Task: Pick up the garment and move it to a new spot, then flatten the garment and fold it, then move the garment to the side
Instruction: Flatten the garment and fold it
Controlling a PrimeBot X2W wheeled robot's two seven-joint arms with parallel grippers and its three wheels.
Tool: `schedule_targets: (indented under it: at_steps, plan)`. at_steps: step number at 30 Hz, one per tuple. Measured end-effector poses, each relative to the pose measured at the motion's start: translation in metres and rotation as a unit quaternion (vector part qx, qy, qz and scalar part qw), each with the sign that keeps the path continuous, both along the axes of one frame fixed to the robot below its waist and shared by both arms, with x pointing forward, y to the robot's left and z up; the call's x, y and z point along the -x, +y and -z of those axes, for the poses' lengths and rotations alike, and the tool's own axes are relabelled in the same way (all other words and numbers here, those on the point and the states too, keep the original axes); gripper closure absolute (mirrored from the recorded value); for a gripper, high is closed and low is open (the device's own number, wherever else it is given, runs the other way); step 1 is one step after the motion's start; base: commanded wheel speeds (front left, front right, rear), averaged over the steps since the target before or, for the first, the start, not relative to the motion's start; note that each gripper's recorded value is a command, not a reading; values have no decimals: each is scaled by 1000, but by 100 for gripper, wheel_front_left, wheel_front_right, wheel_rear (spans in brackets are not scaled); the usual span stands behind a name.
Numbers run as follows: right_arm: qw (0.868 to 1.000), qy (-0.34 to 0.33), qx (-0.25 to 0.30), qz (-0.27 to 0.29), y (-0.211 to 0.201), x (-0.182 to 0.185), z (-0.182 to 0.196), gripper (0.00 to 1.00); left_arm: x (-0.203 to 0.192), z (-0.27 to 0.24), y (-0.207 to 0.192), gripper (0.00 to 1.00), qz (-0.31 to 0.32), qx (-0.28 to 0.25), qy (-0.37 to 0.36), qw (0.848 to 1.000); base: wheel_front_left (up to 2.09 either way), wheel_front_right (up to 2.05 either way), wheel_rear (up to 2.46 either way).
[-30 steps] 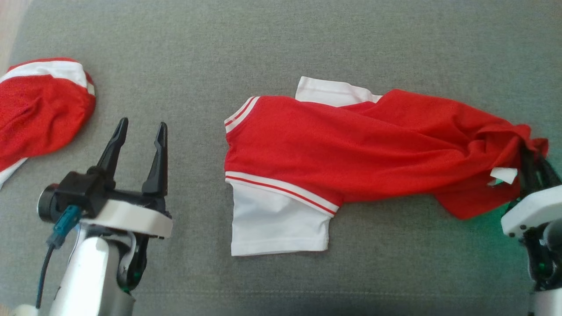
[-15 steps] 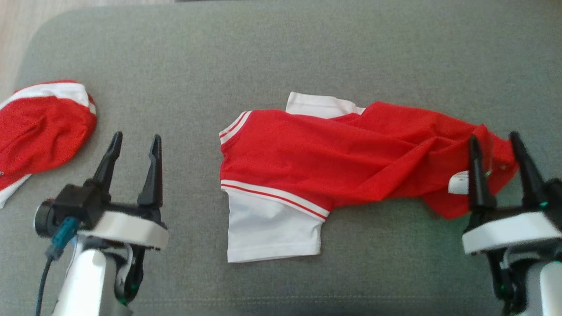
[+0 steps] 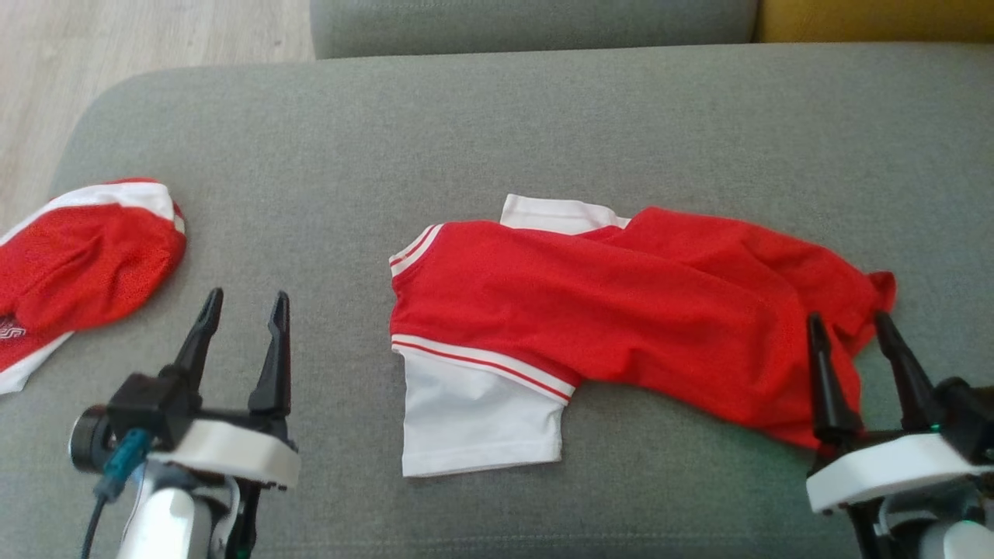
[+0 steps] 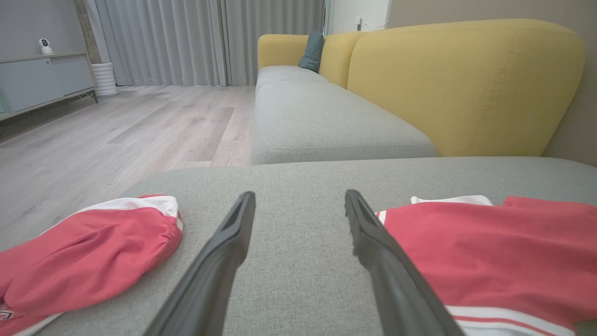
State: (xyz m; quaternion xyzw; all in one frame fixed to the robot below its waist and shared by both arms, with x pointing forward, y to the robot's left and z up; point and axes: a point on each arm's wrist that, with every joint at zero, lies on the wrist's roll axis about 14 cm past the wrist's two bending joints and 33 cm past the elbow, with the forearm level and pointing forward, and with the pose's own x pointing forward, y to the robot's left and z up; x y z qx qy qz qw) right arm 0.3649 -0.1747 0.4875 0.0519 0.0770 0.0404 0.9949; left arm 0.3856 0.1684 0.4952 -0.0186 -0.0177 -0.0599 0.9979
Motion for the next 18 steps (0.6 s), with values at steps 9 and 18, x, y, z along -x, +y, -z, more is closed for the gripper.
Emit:
schedule_targets:
  at_steps: [9, 18]
  plan:
    - [1000, 9, -12, -6, 5, 13, 4, 0, 12, 1, 2, 0, -6, 0, 1, 1000, 0, 0, 0]
    - [1000, 8, -13, -6, 5, 12, 4, 0, 12, -1, 1, 0, -8, -1, -1, 1000, 0, 0, 0]
